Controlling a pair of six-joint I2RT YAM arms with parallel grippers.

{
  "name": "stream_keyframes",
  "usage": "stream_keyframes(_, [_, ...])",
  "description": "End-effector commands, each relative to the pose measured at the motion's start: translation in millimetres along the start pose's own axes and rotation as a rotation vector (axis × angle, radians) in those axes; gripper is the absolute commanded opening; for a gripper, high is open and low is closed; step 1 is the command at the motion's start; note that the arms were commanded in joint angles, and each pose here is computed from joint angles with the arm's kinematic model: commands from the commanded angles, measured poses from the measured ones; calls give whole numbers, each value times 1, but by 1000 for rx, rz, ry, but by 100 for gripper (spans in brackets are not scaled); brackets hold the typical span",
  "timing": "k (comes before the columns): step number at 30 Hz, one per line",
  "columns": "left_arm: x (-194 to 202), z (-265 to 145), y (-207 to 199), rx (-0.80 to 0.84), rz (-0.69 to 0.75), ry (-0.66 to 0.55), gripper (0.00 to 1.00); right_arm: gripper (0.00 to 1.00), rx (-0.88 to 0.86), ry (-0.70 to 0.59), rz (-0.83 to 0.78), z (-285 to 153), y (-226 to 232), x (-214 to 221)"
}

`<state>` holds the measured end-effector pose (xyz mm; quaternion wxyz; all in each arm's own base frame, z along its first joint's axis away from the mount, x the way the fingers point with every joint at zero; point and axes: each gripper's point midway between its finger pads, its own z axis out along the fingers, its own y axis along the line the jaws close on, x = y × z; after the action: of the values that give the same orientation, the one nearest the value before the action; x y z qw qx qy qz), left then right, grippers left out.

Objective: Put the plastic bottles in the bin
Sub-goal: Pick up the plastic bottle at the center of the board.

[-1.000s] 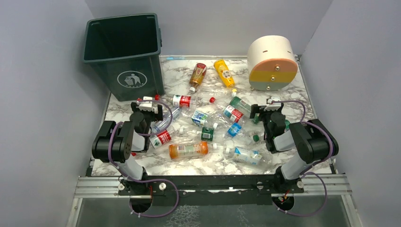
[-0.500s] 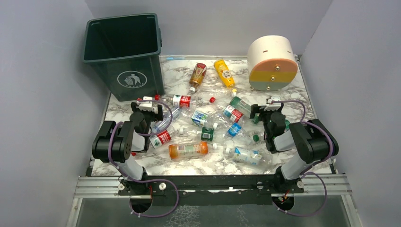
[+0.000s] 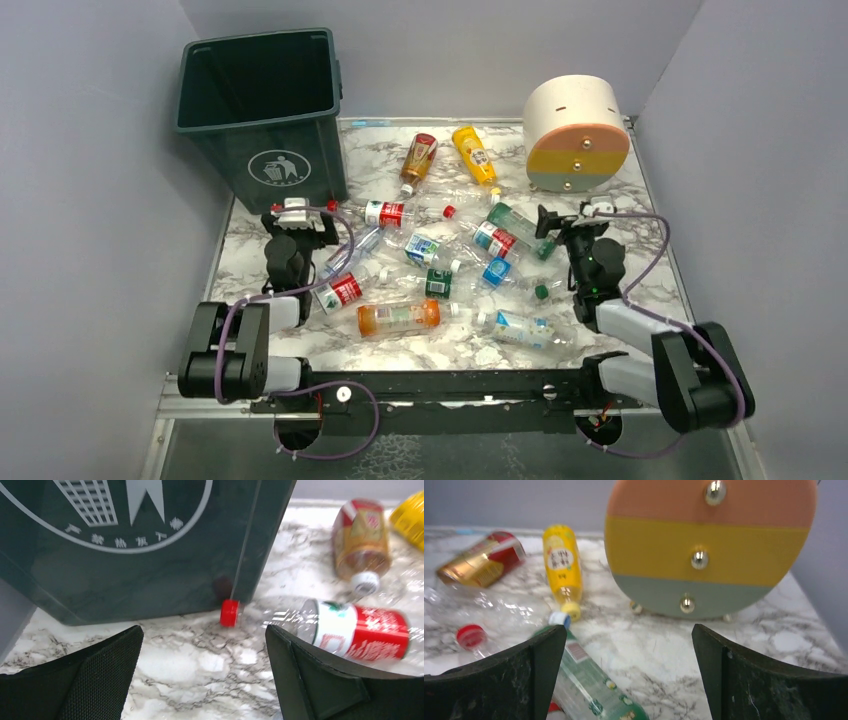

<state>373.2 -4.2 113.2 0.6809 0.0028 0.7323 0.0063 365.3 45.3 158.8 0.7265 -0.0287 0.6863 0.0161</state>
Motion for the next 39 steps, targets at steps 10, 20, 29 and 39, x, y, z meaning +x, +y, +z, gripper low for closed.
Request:
stream_keyframes(10, [-90,-15,-37,131,-339,-51,99,99,-245,85,221,-17,49,-94])
stream_keyframes(20, [-184,-36,-94,471,-462,-53,99,99,-460,118,348,-34,87,-149])
stream_keyframes(29, [-207,-58,-134,711,-647,110,99,99,-507,280,398,-34,99,-160])
stream_keyframes(39, [-196,-80,-174,967,-667,236,99,99,-470,323,473,-35,99,-149])
